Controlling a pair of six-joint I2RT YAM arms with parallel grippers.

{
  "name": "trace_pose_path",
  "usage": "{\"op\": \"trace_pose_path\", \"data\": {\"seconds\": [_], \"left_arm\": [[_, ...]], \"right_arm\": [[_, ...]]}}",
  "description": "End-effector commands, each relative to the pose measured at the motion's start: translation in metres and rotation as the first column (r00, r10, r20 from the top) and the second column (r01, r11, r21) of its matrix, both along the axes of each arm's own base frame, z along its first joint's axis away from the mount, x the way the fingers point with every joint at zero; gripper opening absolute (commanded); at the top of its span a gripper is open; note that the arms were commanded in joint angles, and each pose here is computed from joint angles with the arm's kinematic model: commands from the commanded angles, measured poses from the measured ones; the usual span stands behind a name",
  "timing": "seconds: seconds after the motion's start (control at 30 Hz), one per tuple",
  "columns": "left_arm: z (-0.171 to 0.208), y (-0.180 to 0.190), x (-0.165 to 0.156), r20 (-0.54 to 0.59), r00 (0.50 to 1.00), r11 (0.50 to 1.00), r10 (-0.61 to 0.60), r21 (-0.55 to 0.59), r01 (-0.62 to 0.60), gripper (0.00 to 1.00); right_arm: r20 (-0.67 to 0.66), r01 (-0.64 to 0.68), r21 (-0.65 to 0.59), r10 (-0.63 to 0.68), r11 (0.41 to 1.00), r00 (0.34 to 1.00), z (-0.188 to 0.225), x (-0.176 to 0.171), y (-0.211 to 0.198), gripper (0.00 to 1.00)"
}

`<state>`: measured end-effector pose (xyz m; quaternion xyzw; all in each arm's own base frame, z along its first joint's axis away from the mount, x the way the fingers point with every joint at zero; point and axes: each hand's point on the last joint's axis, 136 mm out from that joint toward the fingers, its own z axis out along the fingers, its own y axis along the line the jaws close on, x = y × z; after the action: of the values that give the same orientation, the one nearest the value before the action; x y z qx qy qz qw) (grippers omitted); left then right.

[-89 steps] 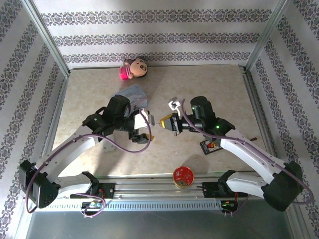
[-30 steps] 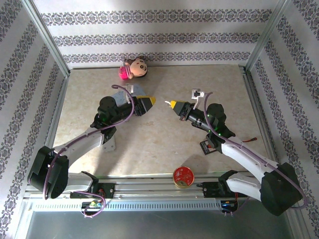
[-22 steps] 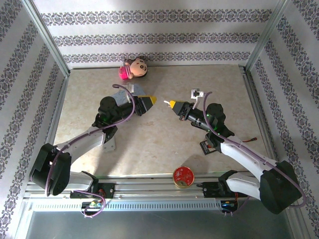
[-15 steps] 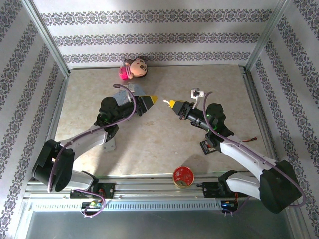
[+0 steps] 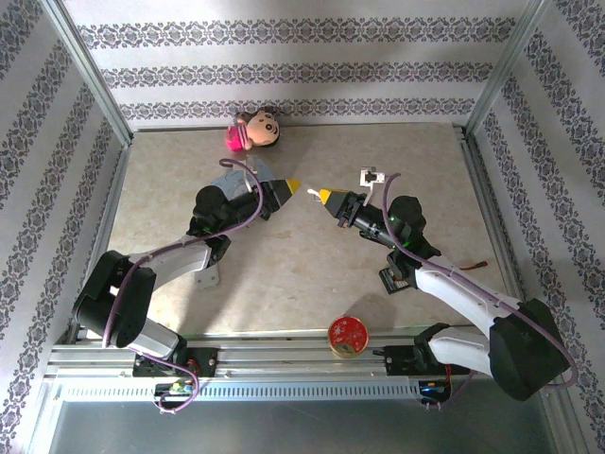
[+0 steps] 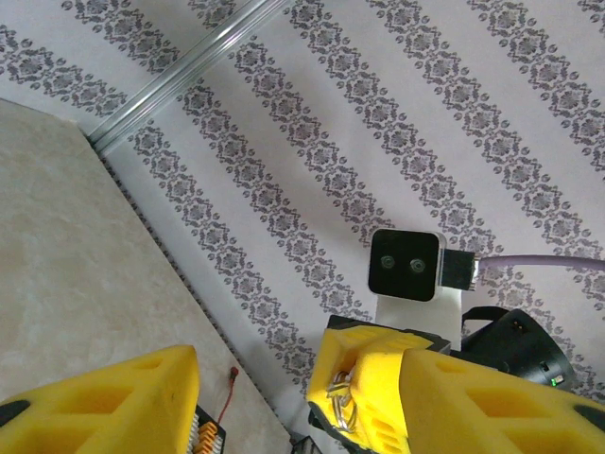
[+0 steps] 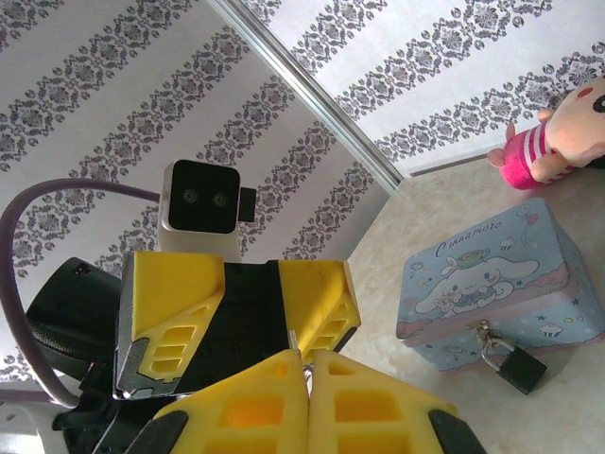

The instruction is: Unlock a padlock with a key

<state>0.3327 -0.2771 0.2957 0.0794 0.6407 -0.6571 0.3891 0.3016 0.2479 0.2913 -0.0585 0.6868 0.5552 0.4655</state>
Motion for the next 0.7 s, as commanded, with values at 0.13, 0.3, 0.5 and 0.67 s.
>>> {"op": "trace_pose_path", "data": {"seconds": [0.13,0.3,0.5,0.67], "left_arm": [[0.010,-0.015,-0.017,0.069,0.994,0.996,-0.079,0.055,0.075,0.50],[0.011,-0.027,-0.019,0.082,0.991,0.992,-0.108,0.079,0.101,0.46],[0.018,-0.037,-0.021,0.094,0.986,0.989,-0.141,0.059,0.136,0.35],[0.016,-0.038,-0.024,0.089,0.985,0.988,-0.148,0.054,0.144,0.29]], "right_arm": [[0.047,-0.033,0.033,0.031,0.999,0.998,0.016,-0.008,0.005,0.00],[0.054,-0.048,0.035,0.047,0.998,0.997,0.020,-0.010,0.008,0.00],[0.054,-0.053,0.036,0.051,0.998,0.997,0.019,-0.012,0.009,0.00],[0.058,-0.051,0.038,0.049,0.998,0.997,0.020,-0.014,0.008,0.00]]}}
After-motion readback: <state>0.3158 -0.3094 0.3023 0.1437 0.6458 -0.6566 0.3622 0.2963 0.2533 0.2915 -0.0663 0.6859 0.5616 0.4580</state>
